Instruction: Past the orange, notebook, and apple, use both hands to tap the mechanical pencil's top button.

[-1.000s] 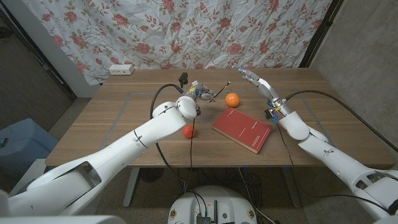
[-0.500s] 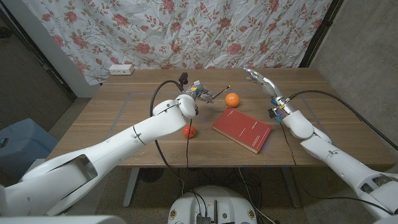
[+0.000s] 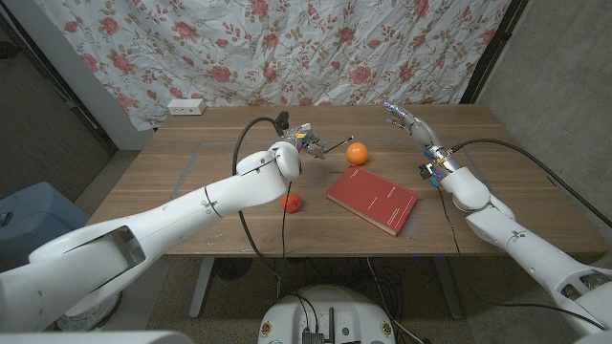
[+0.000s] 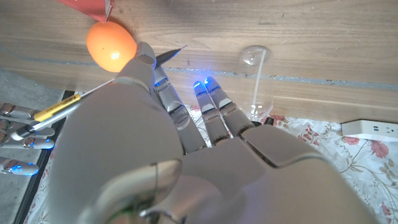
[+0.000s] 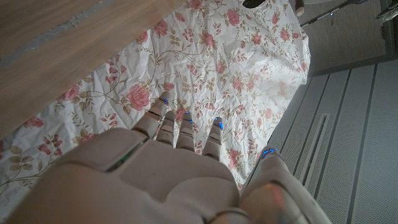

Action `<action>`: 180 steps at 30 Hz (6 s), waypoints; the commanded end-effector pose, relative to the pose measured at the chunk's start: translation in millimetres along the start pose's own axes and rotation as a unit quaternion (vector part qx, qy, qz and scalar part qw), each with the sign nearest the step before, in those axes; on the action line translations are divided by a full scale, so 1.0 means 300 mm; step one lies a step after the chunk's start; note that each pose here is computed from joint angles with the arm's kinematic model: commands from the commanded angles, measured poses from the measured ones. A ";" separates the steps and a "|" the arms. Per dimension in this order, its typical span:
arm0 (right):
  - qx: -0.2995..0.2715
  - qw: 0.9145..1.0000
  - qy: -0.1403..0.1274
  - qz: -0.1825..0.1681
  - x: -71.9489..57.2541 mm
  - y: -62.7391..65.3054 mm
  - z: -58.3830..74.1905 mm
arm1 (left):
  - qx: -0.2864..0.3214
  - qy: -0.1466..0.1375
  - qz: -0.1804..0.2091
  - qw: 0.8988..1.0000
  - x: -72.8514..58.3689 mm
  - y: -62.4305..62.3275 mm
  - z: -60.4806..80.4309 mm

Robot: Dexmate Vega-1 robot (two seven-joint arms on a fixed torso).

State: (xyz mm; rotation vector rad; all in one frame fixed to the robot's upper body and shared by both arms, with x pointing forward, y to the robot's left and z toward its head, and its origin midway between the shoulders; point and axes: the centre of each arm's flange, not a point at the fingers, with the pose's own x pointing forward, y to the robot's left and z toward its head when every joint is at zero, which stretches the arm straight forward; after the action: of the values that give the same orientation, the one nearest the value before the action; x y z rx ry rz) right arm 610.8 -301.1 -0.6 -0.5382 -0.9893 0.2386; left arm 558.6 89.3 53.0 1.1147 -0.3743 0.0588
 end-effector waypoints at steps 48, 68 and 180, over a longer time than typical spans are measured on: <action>0.176 0.977 0.087 -0.085 -0.080 -0.010 -0.106 | 0.258 -0.051 -0.032 0.964 0.055 -0.047 0.104; 0.225 0.960 0.125 -0.112 -0.115 -0.022 -0.135 | 0.297 -0.068 -0.037 0.952 0.072 -0.095 0.131; 0.255 0.935 0.185 -0.166 -0.252 -0.004 -0.220 | 0.377 -0.068 -0.056 0.922 0.081 -0.216 0.201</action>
State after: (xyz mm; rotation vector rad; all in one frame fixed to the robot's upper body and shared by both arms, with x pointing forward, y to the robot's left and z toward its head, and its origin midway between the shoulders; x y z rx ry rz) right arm 627.8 -355.6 -79.9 0.0526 -0.5972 0.0870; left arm 584.4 0.6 27.8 1.9026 -0.4334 0.0025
